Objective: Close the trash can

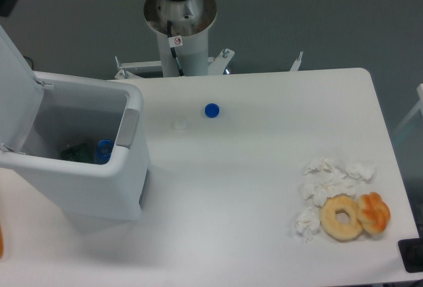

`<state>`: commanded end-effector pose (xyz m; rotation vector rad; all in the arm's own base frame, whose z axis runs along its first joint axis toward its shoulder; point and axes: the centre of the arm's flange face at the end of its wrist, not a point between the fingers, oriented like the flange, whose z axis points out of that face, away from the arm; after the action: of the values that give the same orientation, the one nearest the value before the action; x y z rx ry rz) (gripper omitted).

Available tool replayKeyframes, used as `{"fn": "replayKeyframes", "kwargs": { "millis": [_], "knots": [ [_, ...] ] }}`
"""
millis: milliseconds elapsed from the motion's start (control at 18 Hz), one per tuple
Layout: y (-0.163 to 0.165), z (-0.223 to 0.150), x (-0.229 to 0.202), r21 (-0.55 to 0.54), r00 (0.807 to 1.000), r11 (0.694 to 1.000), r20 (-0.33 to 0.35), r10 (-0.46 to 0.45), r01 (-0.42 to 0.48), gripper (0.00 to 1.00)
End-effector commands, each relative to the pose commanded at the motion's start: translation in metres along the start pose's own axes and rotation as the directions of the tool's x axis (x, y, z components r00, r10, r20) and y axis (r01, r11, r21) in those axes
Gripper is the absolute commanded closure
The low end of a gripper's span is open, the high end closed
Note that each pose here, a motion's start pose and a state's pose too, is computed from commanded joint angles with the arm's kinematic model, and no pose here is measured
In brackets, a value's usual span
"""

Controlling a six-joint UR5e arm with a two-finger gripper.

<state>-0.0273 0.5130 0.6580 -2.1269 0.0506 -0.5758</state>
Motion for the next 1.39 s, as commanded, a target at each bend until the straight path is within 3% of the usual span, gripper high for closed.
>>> {"fn": "replayKeyframes", "kwargs": {
  "millis": [667, 1389],
  "knots": [
    [0.020, 0.047, 0.018, -0.072, 0.994, 0.997, -0.103, 0.023, -0.030, 0.00],
    [0.039, 0.078, 0.003, -0.132, 0.994, 0.991, -0.111, -0.019, 0.004, 0.00]
  ]
}}
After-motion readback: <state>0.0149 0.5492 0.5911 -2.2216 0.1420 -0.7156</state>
